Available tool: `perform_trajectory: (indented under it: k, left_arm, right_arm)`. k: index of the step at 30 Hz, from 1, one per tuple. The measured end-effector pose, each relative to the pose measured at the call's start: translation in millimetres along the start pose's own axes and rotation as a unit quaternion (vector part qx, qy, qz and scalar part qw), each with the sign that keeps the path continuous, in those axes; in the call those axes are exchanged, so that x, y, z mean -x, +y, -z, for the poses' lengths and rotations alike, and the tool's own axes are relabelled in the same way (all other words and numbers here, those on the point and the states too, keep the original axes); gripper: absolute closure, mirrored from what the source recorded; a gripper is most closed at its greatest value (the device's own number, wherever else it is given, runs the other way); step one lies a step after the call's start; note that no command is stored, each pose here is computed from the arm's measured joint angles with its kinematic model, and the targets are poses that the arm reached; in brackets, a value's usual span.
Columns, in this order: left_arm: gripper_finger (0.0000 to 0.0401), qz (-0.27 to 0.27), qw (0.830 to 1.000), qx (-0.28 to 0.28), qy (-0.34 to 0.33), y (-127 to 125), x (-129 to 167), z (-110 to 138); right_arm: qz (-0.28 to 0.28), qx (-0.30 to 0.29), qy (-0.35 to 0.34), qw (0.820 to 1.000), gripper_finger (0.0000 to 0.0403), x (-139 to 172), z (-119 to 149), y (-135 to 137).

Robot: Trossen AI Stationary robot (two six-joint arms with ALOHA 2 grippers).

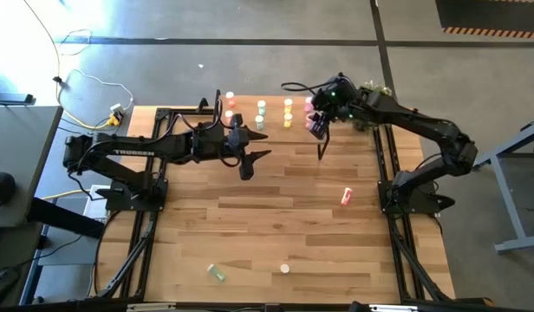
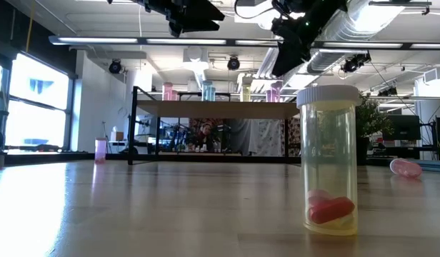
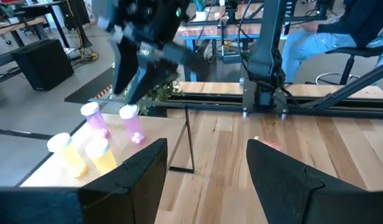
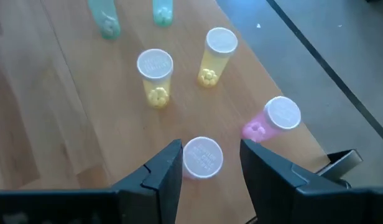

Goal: Pick and place medicine bottles onto shelf by color
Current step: Put the orange pill bottle on the shelf aligned with the other orange pill bottle

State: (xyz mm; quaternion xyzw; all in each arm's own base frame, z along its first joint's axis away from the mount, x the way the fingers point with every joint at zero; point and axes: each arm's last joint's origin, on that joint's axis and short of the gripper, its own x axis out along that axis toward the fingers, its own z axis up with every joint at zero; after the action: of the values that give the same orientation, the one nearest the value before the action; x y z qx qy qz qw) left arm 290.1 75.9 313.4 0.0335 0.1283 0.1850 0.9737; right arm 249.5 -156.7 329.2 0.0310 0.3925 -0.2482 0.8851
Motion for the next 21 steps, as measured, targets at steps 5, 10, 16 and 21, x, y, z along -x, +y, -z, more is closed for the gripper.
perform_trajectory:
  k: [5,10,16,21]
  left_arm:
    - [0.019,-0.012,1.0,0.02,0.017,8.8,10.0,-1.4]
    - [0.019,-0.022,0.998,0.035,0.043,17.1,25.9,-1.8]
    - [0.019,-0.027,0.997,0.036,0.057,23.2,49.9,-6.0]
    - [0.019,-0.028,0.998,0.033,0.047,25.3,66.5,-11.2]
  right_arm:
    - [-0.008,-0.049,0.023,0.999,0.025,15.9,-6.3,-1.4]
    - [-0.068,-0.128,0.075,0.987,0.025,25.9,-1.5,3.5]
    - [-0.102,-0.199,0.142,0.964,0.025,31.6,7.7,23.7]
    - [-0.11,-0.244,0.189,0.945,0.0253,38.5,12.7,54.0]
